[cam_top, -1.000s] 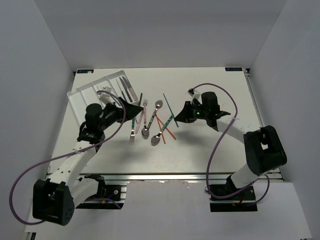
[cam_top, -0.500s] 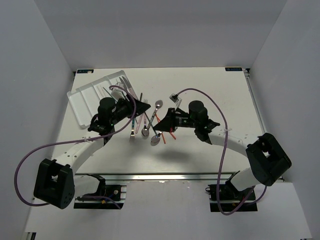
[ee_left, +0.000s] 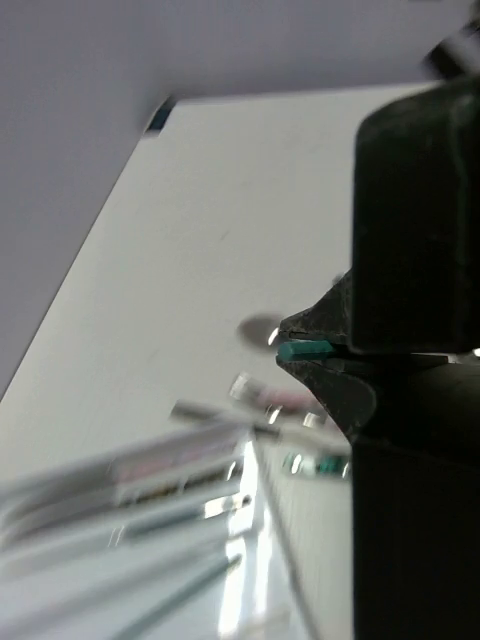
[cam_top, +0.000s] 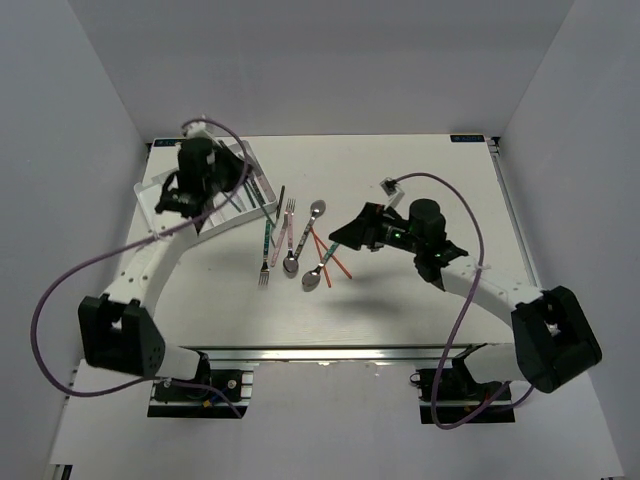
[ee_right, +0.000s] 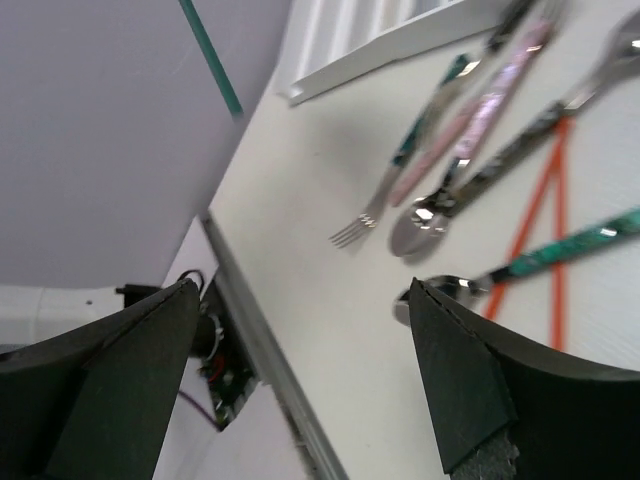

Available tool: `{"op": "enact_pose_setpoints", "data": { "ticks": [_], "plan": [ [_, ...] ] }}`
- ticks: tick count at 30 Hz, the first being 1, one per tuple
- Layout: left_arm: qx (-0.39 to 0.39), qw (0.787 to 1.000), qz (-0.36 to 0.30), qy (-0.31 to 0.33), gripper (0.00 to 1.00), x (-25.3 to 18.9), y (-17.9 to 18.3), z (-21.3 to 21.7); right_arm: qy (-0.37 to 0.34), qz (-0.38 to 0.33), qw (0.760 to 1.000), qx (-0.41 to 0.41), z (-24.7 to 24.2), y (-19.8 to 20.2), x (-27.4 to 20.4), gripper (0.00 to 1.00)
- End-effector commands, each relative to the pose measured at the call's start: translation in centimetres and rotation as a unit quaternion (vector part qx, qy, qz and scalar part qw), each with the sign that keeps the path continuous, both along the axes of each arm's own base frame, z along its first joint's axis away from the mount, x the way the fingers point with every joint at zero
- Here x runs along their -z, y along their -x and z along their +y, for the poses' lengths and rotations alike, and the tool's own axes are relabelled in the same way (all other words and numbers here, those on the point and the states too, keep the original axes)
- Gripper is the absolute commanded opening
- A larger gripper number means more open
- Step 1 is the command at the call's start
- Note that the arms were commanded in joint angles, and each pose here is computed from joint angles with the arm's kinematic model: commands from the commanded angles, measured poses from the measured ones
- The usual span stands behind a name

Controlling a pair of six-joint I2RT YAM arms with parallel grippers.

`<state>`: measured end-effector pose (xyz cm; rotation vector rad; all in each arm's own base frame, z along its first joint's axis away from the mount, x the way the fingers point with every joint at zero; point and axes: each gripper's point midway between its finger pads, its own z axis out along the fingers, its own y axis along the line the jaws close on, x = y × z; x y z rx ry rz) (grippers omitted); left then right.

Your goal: Sort the eating utensils into containers

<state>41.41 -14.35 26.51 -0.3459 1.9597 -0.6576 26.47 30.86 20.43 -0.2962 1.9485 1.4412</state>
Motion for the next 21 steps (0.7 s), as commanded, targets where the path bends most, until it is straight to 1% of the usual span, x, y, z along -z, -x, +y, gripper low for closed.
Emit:
{"op": "enact_pose_setpoints", "data": {
  "ticks": [1,2,3,4,5,6,7,8,9,10,11,12,13,14,15,17,18,20,21],
  "plan": [
    [-0.138,0.976,0.117,-0.12,0.0,5.7,-3.4,10.6,0.03,-0.017,0.998,0.058,-3.1,-1.3,0.7,0.89],
    [-0.17,0.969,0.114,-0.136,0.0,3.8,-4.9,13.3,0.032,-0.024,0.997,0.06,-3.5,-1.1,0.5,0.89],
    [-0.199,0.96,0.124,-0.154,0.0,3.9,-6.0,15.3,0.037,-0.025,0.997,0.063,-3.9,-1.2,0.7,0.89],
    [-0.2,0.949,0.174,-0.172,0.0,7.3,-7.3,16.2,0.052,-0.028,0.996,0.062,-4.3,-1.0,1.2,0.89],
    [-0.225,0.949,0.146,-0.166,0.0,4.4,-9.6,18.3,0.055,-0.035,0.996,0.063,-4.5,-0.8,1.0,0.89],
    [-0.232,0.946,0.148,-0.168,0.0,4.4,-10.9,19.0,0.062,-0.038,0.995,0.066,-4.8,-0.8,1.1,0.89],
    [-0.234,0.942,0.164,-0.175,0.0,5.2,-11.6,19.6,0.076,-0.04,0.994,0.066,-5.1,-0.6,1.6,0.89],
    [-0.239,0.941,0.162,-0.178,0.0,5.6,-14.2,20.3,0.081,-0.046,0.993,0.073,-5.5,-0.6,1.5,0.89],
    [-0.24,0.94,0.166,-0.178,0.0,6.0,-15.2,20.7,0.086,-0.049,0.992,0.076,-5.7,-0.6,1.6,0.89],
    [-0.235,0.937,0.185,-0.179,0.0,7.0,-15.6,20.8,0.091,-0.053,0.991,0.08,-6.0,-0.6,1.6,0.89],
    [-0.227,0.935,0.208,-0.179,0.0,9.8,-16.6,21.1,0.101,-0.059,0.99,0.085,-6.4,-0.5,1.7,0.89],
    [-0.228,0.94,0.188,-0.173,0.0,8.4,-17.7,21.1,0.109,-0.061,0.987,0.101,-6.8,-0.8,1.8,0.89],
    [-0.228,0.938,0.194,-0.176,0.0,9.0,-17.8,21.2,0.114,-0.064,0.986,0.105,-7.1,-0.9,1.8,0.89],
    [-0.226,0.936,0.206,-0.176,0.03,10.4,-17.7,21.2,0.123,-0.069,0.984,0.113,-7.5,-1.1,1.8,0.89],
    [-0.225,0.935,0.213,-0.174,0.04,11.1,-17.5,21.1,0.127,-0.069,0.983,0.117,-7.6,-1.2,1.9,0.89],
    [-0.22,0.939,0.207,-0.164,0.08,11.9,-17.5,20.7,0.137,-0.068,0.981,0.12,-7.8,-1.4,2.2,0.89],
    [-0.216,0.937,0.221,-0.162,0.13,13.1,-16.7,20.5,0.138,-0.069,0.981,0.121,-7.8,-1.6,2.1,0.89],
    [-0.212,0.94,0.219,-0.155,0.21,13.7,-16.8,20.2,0.142,-0.067,0.98,0.122,-7.8,-1.8,2.2,0.89],
    [-0.209,0.94,0.222,-0.155,0.32,14.0,-16.7,20.1,0.141,-0.06,0.98,0.125,-7.8,-2.0,2.2,0.89]
  ]
}}
